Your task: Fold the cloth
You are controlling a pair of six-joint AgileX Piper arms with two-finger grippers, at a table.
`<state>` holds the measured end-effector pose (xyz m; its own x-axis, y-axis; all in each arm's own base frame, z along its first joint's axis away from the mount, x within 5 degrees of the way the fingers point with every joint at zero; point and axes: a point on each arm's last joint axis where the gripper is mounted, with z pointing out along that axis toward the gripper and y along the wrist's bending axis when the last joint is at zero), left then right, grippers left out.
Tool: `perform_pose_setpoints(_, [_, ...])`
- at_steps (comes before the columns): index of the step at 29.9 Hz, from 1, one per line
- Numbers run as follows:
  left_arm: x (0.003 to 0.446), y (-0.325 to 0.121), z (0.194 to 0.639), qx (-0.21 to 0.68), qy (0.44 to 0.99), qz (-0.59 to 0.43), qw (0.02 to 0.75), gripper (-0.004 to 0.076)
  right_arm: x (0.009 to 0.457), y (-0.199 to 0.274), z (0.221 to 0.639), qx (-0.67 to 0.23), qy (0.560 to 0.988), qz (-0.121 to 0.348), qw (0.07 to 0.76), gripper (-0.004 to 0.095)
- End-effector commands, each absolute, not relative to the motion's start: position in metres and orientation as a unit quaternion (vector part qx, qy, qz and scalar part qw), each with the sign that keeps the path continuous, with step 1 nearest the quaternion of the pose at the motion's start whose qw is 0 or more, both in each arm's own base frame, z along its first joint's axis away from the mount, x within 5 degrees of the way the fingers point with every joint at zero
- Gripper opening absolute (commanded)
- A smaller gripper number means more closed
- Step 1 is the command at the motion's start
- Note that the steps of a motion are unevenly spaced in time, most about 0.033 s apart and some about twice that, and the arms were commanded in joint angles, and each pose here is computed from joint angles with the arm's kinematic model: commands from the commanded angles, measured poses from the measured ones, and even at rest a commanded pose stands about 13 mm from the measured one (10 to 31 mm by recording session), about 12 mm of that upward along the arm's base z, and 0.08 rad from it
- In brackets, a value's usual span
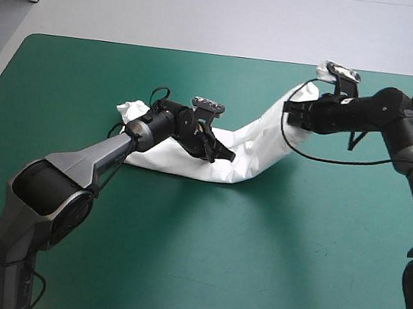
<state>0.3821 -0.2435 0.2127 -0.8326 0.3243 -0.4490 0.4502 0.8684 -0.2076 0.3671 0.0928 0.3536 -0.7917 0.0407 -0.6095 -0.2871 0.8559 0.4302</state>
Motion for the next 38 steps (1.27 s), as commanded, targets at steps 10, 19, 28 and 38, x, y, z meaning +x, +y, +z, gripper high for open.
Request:
perform_pose_setpoints(10, [0.372,-0.243,0.224,0.212,0.949,-0.157,0.171,-0.001,0.335,0.159,0.428,-0.118,0.853,0.307,0.405,-0.0007])
perform_pose_setpoints(19, [0.367,-0.215,0.293,0.227,0.941,-0.13,0.216,-0.001,0.34,0.164,0.42,-0.13,0.859,0.299,0.394,-0.0008])
perform_pose_setpoints(28, [0.301,-0.16,0.386,0.256,0.935,-0.031,0.244,-0.001,0.336,0.166,0.432,-0.151,0.851,0.311,0.396,-0.0008])
perform_pose_setpoints(38, [0.21,-0.096,0.375,0.219,0.95,0.032,0.22,-0.001,0.336,0.219,0.431,-0.202,0.819,0.365,0.395,-0.0008])
